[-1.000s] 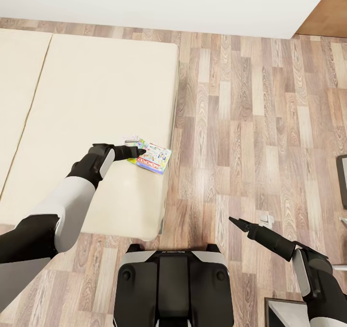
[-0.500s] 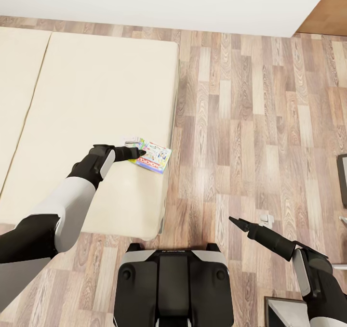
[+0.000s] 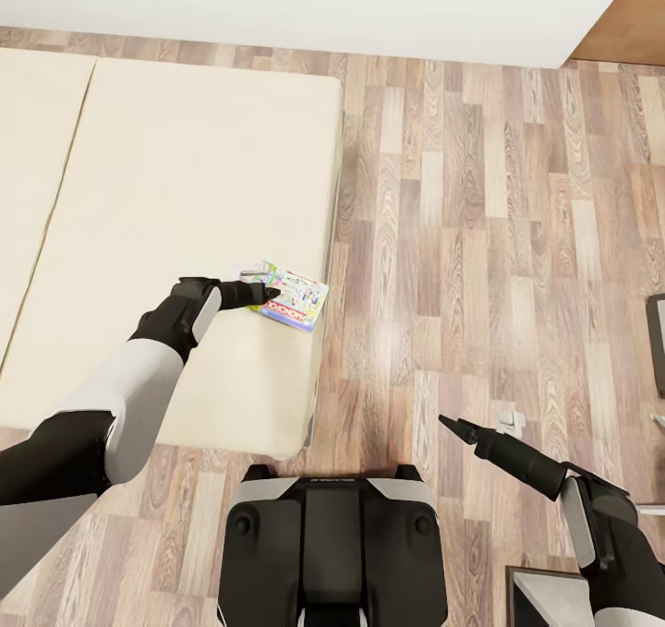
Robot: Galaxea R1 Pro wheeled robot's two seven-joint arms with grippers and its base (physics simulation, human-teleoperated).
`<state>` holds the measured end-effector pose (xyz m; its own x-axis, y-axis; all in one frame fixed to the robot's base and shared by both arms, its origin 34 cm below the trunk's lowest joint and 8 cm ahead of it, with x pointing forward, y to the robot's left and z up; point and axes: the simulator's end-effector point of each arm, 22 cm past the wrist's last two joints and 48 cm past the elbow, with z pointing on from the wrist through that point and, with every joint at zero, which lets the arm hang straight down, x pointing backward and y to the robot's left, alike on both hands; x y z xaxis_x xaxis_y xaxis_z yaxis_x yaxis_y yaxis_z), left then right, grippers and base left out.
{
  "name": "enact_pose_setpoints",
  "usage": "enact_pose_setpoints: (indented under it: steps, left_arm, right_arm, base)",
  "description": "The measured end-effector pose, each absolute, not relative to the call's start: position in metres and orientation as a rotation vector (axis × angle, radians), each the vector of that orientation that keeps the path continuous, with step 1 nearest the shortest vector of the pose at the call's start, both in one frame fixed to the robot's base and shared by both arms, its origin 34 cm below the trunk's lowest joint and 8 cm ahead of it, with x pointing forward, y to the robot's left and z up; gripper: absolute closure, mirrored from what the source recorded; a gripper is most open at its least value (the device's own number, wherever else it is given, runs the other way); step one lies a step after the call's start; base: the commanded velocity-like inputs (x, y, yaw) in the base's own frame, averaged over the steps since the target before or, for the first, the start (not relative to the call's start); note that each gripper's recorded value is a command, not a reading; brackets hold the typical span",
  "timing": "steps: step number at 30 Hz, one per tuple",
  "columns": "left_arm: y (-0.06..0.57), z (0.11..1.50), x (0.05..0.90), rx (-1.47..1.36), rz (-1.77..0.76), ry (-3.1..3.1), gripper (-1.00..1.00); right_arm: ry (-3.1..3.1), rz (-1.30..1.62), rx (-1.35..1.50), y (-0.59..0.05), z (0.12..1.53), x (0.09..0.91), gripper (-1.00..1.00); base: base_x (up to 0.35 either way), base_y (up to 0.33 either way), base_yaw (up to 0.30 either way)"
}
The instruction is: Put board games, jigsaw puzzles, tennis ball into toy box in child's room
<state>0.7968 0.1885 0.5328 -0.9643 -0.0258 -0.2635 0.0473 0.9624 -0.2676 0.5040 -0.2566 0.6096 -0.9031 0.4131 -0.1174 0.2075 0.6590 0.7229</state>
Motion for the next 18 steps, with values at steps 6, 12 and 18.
enact_pose_setpoints:
  steps: [6,12,18]
  left_arm:
    - [0.1873,0.5328,0.7963,0.017,-0.402,2.847,-1.0]
    - [0.1851,0.5335,0.7965,0.016,-0.415,2.845,-1.0]
    - [0.1846,0.5338,0.7965,0.016,-0.42,2.844,-1.0]
  right_arm:
    - [2.605,1.086,0.499,-0.2564,0.6095,0.5042,-1.0]
    - [2.606,1.086,0.498,-0.2565,0.6094,0.504,-1.0]
    - [2.606,1.086,0.499,-0.2562,0.6094,0.504,-1.0]
  base:
    - [0.0,0.0,0.0]
    - [0.0,0.0,0.0]
    - [0.0,0.0,0.0]
